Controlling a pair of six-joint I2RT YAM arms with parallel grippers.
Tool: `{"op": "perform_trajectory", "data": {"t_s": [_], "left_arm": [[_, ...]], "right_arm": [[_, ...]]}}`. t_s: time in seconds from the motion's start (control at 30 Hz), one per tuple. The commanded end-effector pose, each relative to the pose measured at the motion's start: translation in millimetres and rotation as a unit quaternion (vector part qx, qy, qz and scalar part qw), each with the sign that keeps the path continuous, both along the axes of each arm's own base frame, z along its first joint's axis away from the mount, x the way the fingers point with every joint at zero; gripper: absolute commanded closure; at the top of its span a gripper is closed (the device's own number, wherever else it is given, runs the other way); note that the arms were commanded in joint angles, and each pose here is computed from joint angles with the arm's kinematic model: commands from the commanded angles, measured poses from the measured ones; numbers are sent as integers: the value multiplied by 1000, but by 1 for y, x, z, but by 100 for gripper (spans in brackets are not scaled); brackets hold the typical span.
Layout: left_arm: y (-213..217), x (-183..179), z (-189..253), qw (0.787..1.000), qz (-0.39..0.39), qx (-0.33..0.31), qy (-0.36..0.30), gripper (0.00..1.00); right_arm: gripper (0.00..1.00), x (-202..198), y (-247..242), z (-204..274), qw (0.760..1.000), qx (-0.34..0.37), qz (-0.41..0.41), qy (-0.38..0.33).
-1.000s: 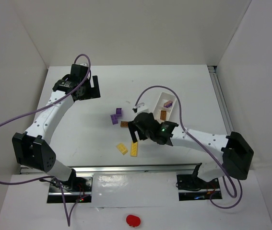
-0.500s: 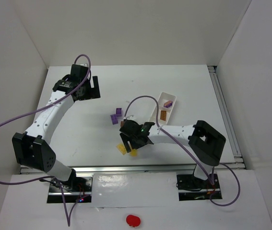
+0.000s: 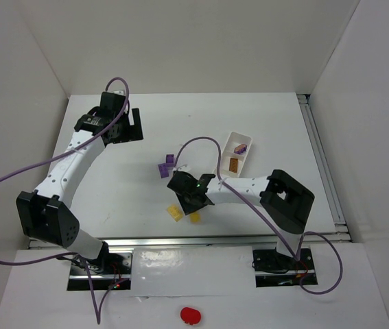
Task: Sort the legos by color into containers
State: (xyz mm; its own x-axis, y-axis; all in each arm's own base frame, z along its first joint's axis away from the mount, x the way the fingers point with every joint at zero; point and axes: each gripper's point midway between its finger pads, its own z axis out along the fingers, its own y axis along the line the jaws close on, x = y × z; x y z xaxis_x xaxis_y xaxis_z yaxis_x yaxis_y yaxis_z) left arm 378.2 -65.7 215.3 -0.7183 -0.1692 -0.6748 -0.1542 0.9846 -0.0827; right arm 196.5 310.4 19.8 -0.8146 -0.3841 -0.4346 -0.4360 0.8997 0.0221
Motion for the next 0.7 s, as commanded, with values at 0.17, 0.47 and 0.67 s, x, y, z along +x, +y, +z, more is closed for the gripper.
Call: {"op": "perform_trajectory", "data": {"t_s": [0.17, 0.47, 0.67], "left_arm": [[-2, 5, 6, 1000, -13, 4, -10, 0], [-3, 6, 3, 1000, -13, 5, -5, 0], [-6, 10, 7, 1000, -13, -3, -10, 0]], "right_arm": [[41, 12, 7, 9, 999, -6, 14, -33], [59, 32, 1, 44, 994, 0, 26, -110], [58, 56, -17, 125, 970, 28, 73, -228]]}}
